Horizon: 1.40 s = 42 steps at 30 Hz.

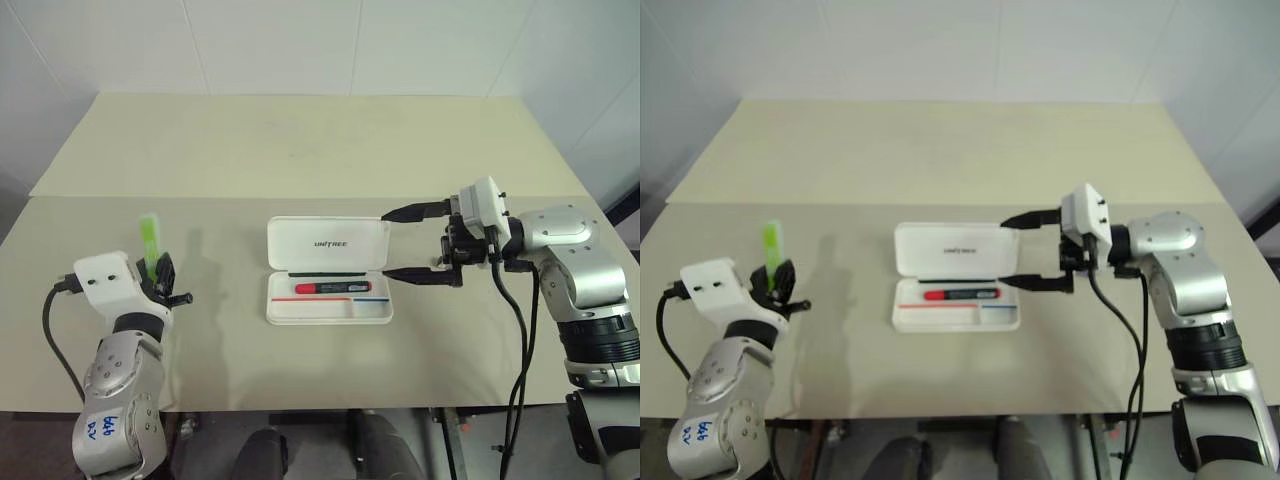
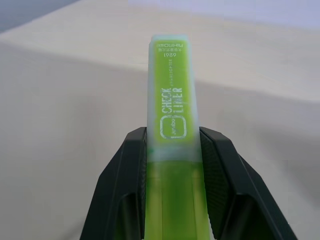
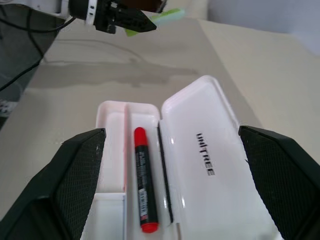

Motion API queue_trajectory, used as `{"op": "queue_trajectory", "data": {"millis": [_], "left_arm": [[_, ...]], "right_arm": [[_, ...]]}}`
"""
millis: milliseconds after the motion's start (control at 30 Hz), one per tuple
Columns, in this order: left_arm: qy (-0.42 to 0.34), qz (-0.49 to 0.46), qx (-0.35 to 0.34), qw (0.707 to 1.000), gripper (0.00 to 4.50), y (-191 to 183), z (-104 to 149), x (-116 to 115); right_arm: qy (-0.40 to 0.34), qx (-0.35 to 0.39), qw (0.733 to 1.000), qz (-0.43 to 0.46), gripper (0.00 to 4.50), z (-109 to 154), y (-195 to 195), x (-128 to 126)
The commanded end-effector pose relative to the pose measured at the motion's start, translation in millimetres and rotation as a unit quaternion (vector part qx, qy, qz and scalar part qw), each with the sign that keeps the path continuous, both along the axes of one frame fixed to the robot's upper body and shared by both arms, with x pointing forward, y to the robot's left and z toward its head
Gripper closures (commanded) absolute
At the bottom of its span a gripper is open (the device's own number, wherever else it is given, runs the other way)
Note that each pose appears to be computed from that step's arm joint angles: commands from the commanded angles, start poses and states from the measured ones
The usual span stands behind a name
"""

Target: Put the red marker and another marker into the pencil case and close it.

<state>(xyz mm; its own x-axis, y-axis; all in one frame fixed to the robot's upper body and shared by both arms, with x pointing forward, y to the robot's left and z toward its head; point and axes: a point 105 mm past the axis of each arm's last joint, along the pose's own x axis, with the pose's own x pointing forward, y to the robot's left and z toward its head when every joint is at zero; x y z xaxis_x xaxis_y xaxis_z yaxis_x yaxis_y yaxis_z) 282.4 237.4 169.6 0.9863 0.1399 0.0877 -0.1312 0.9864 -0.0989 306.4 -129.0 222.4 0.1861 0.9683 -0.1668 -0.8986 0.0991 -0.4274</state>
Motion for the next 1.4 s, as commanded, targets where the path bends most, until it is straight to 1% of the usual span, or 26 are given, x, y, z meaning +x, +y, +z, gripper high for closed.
{"op": "queue_trajectory", "data": {"millis": [33,100,200,233,300,333,367,400,433,500,600,633,700,767,833,967,1167,1333,1400], "left_arm": [[-0.078,-0.107,0.035,0.991,3.47,-24.2,33.9,9.1],[-0.093,-0.176,0.066,0.978,3.47,-38.4,42.8,12.4],[-0.12,-0.261,0.118,0.95,3.47,-54.4,56.8,14.0],[-0.135,-0.301,0.152,0.932,3.47,-61.2,63.4,12.2],[-0.154,-0.358,0.196,0.9,3.47,-70.1,71.3,8.1],[-0.16,-0.377,0.206,0.888,3.47,-72.9,73.6,6.5],[-0.166,-0.418,0.218,0.866,3.47,-79.8,75.7,3.0],[-0.168,-0.453,0.231,0.844,3.47,-86.0,76.3,-0.3],[-0.169,-0.475,0.24,0.83,3.47,-90.1,76.1,-2.3],[-0.17,-0.5,0.259,0.808,3.47,-94.6,75.9,-3.2],[-0.154,-0.563,0.292,0.758,3.47,-106.9,64.8,-8.0],[-0.147,-0.578,0.296,0.746,3.47,-110.0,60.3,-7.9],[-0.12,-0.589,0.305,0.739,3.47,-113.2,48.4,-0.8],[-0.09,-0.603,0.298,0.735,3.47,-119.4,34.4,7.4],[-0.066,-0.627,0.291,0.72,3.47,-129.5,20.3,10.3],[-0.032,-0.668,0.285,0.687,3.47,-146.2,2.9,9.8],[-0.001,-0.705,0.272,0.655,3.47,-158.9,-13.0,4.3],[0.03,-0.713,0.282,0.641,3.47,-155.5,-23.5,2.5],[0.039,-0.707,0.291,0.644,3.47,-151.8,-26.8,4.7]], "right_arm": [[-0.04,0.016,0.999,-0.012,0.0,14.4,-7.1,-7.9],[-0.04,0.024,0.999,-0.004,0.0,16.7,-8.1,-13.9],[-0.025,0.035,0.999,-0.002,0.0,18.9,-12.9,-21.5],[-0.024,0.035,0.999,-0.014,0.0,18.6,-17.4,-22.2],[-0.025,0.033,0.999,-0.034,0.0,17.7,-24.1,-22.9],[-0.025,0.032,0.998,-0.041,0.0,17.4,-26.7,-23.2],[-0.027,0.033,0.998,-0.053,0.0,16.7,-30.5,-24.1],[-0.027,0.034,0.997,-0.064,0.0,16.2,-34.3,-25.0],[-0.027,0.035,0.996,-0.071,0.0,16.0,-37.2,-25.6],[-0.031,0.038,0.995,-0.087,0.0,16.0,-42.5,-26.2],[-0.042,0.033,0.992,-0.117,0.0,15.8,-51.7,-27.6],[-0.044,0.031,0.991,-0.125,0.0,16.0,-54.5,-28.6],[-0.045,0.033,0.989,-0.139,0.0,16.6,-59.1,-31.4],[-0.045,0.033,0.987,-0.149,0.0,16.4,-61.7,-35.7],[-0.044,0.033,0.986,-0.157,0.0,15.6,-62.5,-40.4],[-0.043,0.035,0.984,-0.17,0.0,15.8,-62.0,-47.7],[-0.044,0.036,0.981,-0.183,0.0,16.3,-60.9,-54.0],[-0.043,0.04,0.98,-0.191,0.0,15.3,-60.1,-57.2],[-0.042,0.041,0.979,-0.193,0.0,14.8,-59.5,-57.9]]}}
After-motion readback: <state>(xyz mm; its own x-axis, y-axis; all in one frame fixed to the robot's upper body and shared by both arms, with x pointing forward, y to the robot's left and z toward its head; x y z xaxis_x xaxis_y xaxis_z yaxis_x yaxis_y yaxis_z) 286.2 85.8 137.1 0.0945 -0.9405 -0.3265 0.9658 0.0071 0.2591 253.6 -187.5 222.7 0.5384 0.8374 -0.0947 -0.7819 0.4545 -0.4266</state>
